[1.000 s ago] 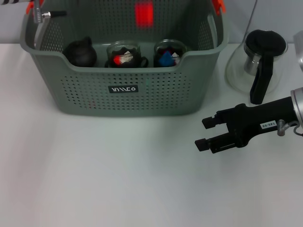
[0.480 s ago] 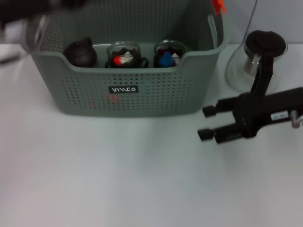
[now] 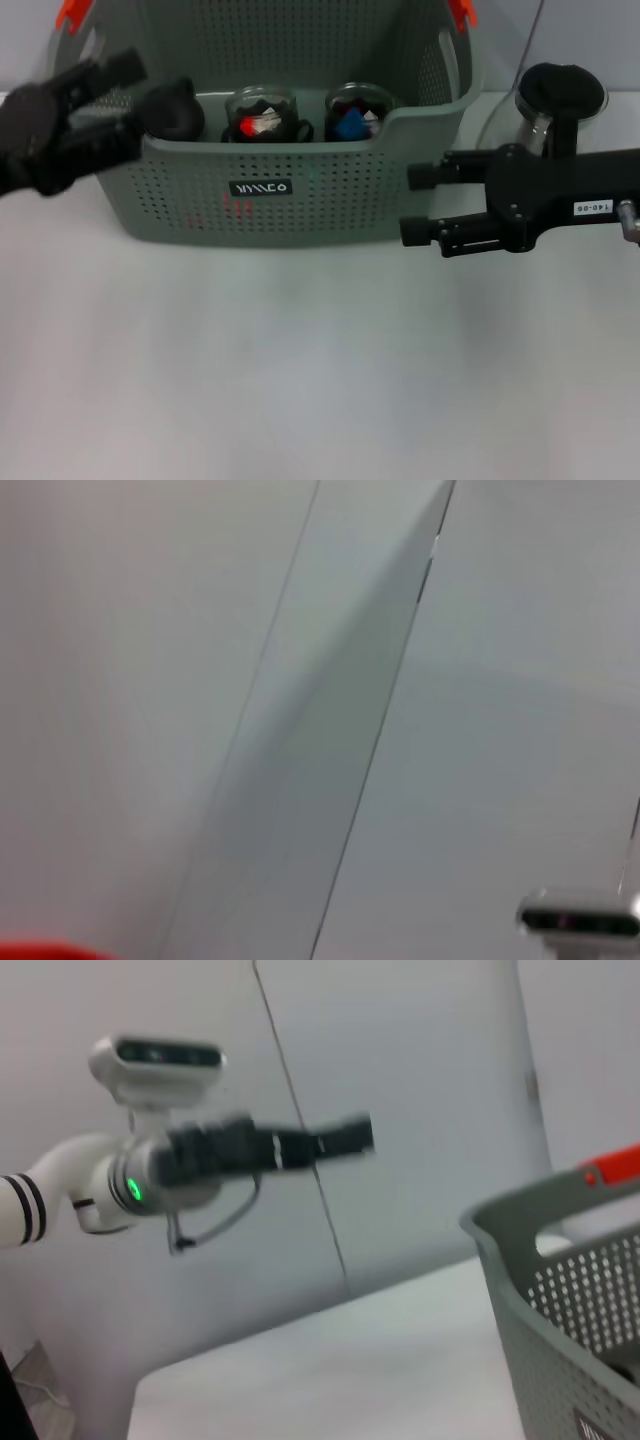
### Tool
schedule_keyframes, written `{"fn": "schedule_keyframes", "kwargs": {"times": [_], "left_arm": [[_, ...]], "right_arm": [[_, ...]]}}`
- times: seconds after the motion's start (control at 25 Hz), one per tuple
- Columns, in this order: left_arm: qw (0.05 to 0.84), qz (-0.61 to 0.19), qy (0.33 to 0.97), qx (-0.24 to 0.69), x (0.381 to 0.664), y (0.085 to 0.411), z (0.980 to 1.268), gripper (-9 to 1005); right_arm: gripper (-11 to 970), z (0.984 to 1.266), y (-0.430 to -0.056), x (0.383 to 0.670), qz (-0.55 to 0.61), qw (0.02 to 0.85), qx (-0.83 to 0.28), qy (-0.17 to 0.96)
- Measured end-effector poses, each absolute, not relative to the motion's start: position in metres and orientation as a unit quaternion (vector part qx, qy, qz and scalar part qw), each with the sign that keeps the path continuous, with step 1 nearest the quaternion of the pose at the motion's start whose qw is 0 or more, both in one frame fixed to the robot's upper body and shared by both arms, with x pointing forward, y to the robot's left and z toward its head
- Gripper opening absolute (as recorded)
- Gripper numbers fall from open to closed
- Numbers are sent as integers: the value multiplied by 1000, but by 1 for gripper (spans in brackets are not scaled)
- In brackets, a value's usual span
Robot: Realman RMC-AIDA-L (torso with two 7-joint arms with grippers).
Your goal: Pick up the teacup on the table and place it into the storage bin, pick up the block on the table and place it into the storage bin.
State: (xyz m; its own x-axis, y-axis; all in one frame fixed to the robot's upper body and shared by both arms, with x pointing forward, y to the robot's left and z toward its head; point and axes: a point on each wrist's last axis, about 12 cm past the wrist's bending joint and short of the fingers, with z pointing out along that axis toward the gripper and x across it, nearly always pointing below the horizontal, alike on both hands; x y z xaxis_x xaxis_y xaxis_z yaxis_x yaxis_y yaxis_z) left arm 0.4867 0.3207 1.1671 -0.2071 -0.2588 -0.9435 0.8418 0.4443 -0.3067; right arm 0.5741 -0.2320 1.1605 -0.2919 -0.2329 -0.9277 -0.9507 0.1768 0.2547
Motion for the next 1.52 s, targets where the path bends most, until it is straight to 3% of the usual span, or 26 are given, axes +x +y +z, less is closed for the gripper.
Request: {"fn": "schedule_keyframes", "kwargs": {"times": [0.24,0.76,1.52], "left_arm": [[554,-455,647,259,482,317,1149,934],[566,-440,638,281,484,316,1148,934],[582,-431,627,287,483,318,1147,934]], "right_arm": [[844,1164,-228,575,452,416,-466,637],[848,1186,-227,568,452,474,-493,572],[847,1171,-230,562,455,506,-473,560]]}}
